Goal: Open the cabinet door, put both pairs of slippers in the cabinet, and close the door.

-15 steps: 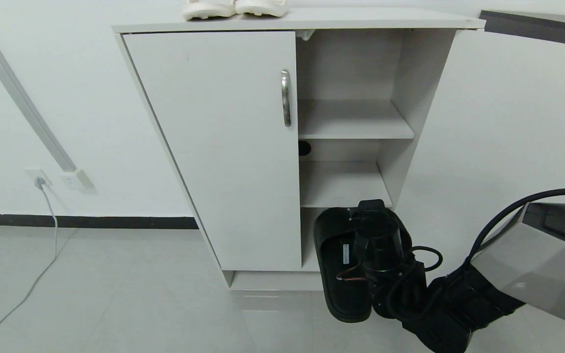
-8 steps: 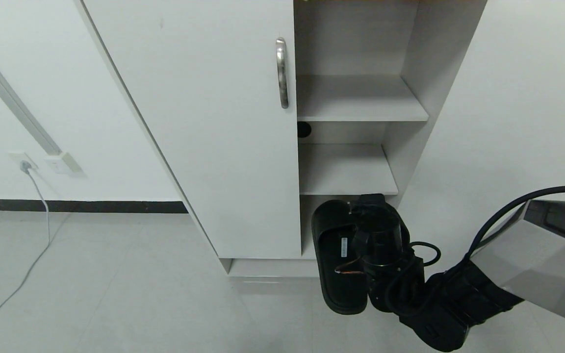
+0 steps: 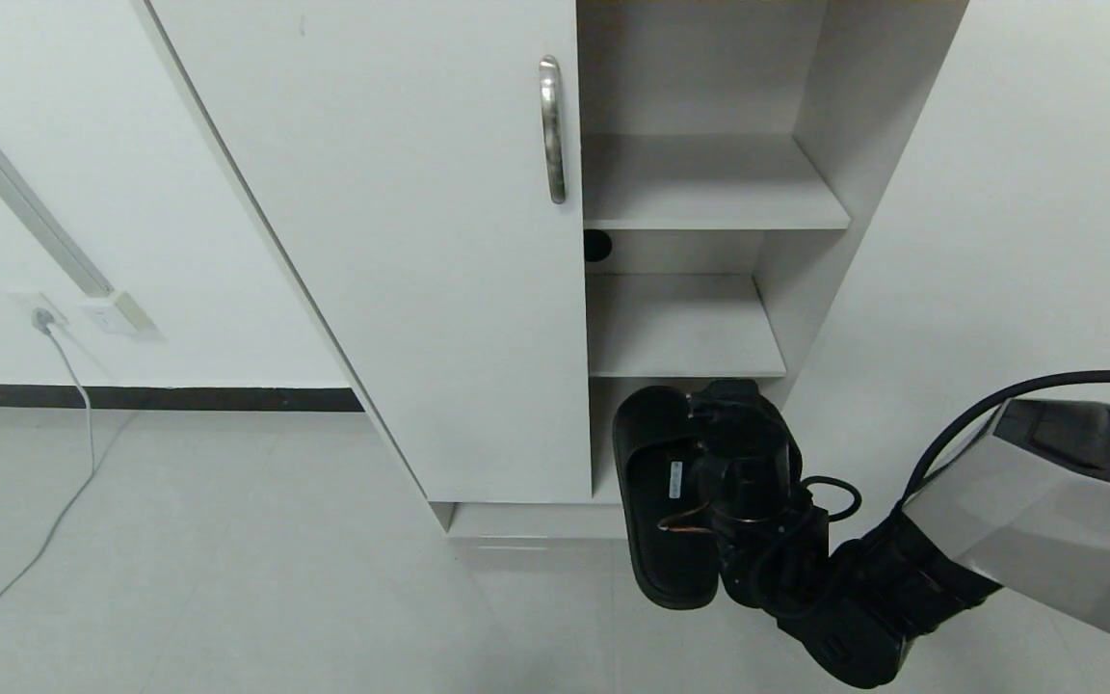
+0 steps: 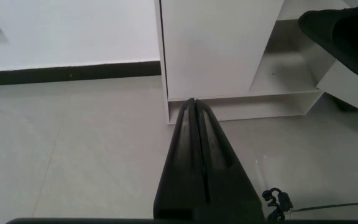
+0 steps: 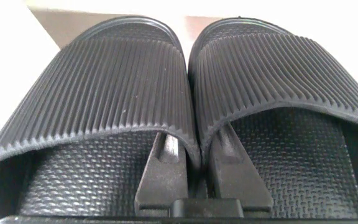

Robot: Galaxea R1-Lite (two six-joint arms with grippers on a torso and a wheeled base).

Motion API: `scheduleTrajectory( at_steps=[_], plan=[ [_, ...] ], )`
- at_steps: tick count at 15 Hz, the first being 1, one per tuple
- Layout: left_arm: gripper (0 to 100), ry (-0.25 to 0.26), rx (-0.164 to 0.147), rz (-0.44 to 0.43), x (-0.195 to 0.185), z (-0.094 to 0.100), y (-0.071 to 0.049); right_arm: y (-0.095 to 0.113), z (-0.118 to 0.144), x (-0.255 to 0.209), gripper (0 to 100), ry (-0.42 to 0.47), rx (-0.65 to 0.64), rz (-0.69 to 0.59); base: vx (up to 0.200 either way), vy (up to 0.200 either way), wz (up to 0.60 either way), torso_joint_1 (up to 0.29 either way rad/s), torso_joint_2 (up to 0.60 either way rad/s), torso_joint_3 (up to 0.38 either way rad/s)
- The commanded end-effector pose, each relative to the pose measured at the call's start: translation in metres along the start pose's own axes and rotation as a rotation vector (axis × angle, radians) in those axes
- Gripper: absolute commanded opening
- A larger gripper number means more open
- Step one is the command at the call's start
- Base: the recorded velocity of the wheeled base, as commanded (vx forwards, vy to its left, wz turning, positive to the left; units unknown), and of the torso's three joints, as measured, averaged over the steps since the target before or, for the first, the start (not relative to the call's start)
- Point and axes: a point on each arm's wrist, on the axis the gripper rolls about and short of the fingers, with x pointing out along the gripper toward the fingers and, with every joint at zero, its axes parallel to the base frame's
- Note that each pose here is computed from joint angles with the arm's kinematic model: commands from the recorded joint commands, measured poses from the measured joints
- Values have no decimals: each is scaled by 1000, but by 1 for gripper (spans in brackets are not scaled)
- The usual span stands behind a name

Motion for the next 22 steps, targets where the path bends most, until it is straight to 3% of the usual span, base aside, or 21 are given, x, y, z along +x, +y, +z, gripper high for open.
scheduleTrajectory(
  at_steps=[1,6,12,22],
  plan=[
    [0,0,0,0,0,0,0,1,2,0,0,-26,15,9,0,0,0,0,0,0],
    [0,1,0,0,0,0,0,-8,-11,24,0,-117,1,-20,0,0,0,0,0,0],
    [0,1,0,0,0,0,0,-11,-10,28,0,-127,6,-4,0,0,0,0,0,0],
    [0,1,-3,0,0,0,0,-13,-7,28,0,-133,11,-8,180,0,0,2,2,3]
  ],
)
